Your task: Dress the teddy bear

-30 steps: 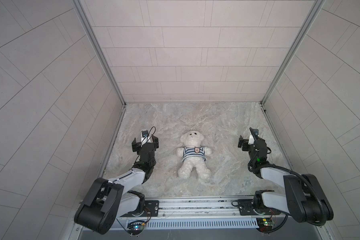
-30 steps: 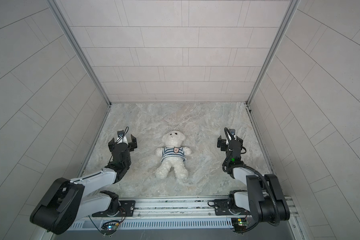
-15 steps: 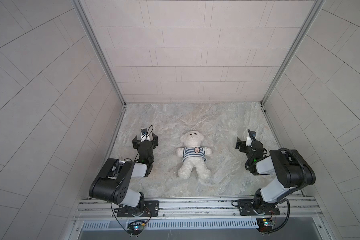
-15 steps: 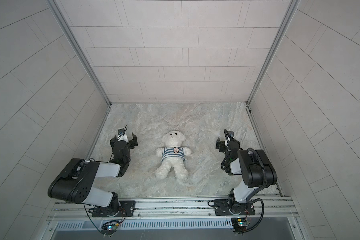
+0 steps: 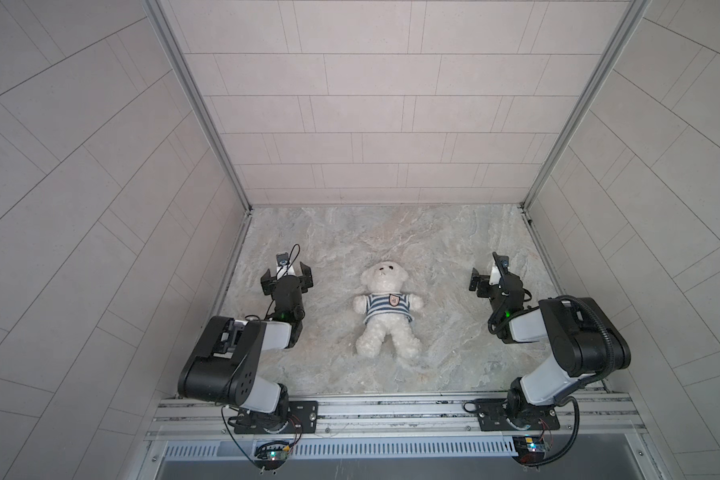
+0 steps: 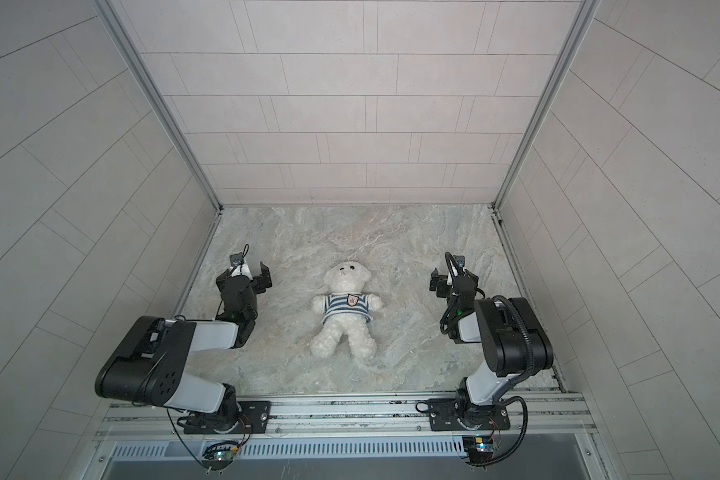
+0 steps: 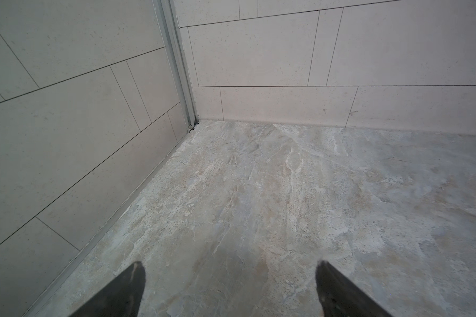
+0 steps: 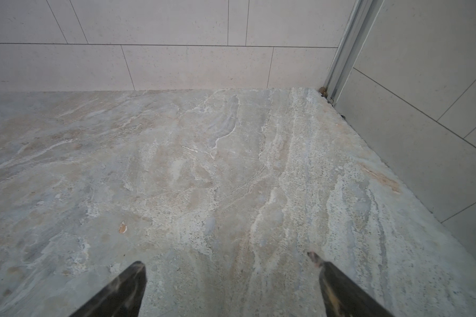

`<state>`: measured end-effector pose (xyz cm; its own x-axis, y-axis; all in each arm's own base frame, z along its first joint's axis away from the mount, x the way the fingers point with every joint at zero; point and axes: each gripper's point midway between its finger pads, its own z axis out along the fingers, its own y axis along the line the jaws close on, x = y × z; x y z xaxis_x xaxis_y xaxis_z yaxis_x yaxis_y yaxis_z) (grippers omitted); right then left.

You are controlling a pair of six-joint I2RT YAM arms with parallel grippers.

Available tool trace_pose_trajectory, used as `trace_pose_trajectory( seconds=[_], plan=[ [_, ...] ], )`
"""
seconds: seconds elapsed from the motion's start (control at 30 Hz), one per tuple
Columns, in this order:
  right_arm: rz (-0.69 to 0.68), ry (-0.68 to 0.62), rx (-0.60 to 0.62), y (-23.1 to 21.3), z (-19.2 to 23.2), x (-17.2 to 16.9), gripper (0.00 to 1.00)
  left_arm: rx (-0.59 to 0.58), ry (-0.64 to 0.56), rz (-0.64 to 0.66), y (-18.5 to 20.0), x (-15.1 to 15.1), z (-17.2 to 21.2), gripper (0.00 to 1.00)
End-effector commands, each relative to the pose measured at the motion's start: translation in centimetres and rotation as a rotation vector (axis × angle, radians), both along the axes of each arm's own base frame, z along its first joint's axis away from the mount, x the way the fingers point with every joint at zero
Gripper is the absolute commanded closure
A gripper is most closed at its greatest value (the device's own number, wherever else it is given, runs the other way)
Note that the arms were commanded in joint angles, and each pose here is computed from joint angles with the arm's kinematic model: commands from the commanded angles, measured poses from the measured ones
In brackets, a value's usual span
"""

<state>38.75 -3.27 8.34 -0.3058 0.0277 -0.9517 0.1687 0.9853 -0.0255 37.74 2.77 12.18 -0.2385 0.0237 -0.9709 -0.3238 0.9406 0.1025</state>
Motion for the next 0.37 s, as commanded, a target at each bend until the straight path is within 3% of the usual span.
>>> trace_pose_trajectory(
  seconds=[0.0, 0.33],
  plan=[
    [-0.013, -0.013, -0.024, -0.17, 0.79, 0.18, 0.0, -0.01, -0.016, -0.002, -0.07, 0.23, 0.56, 0.0],
    [-0.013, -0.006, -0.038, -0.04, 0.73, 0.16, 0.0, -0.011, -0.019, -0.006, -0.15, 0.22, 0.62, 0.0]
  ],
)
